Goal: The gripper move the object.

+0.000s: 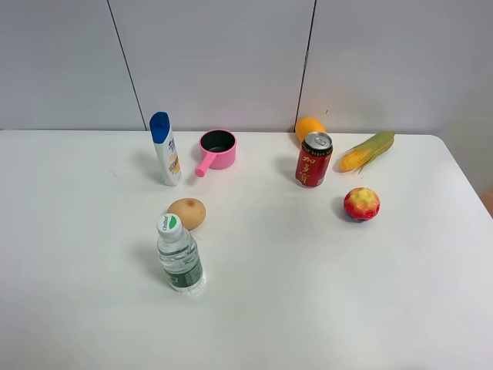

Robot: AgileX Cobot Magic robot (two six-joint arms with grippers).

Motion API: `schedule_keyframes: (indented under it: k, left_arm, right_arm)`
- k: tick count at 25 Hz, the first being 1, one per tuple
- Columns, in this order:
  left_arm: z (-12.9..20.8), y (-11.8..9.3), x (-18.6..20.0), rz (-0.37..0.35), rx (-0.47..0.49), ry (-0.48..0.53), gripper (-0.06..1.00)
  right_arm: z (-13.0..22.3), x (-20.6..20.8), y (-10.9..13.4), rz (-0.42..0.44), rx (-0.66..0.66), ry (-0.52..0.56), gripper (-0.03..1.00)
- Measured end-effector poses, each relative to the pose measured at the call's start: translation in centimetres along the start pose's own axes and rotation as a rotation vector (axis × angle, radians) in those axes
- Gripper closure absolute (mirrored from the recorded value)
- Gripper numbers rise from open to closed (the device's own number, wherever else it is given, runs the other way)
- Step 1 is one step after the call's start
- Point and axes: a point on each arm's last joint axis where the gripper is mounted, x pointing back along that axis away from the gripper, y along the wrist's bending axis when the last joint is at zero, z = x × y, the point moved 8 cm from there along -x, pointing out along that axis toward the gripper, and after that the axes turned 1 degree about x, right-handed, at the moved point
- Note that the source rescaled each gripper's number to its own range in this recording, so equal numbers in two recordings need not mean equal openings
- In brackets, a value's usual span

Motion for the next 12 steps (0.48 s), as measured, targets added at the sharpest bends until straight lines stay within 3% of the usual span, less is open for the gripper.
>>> schedule_keyframes:
  k: [4,7,12]
  left_arm:
    - [0.0,0.0,0.0,0.0,0.0,0.0,-0.06]
    - [0.0,0.0,0.0,0.0,0.0,0.0,-0.06]
    - [0.0,0.0,0.0,0.0,0.0,0.0,-0.06]
  right_arm:
    - [7.9,3.2,-3.4,0.113,-0.029,0.023,0.04]
    - [13.0,4.4,-4.4,0.16,-0.059,0.037,0.04]
    - [19.2,3.4,-3.0,0.076,-0.074,0.086,0.04]
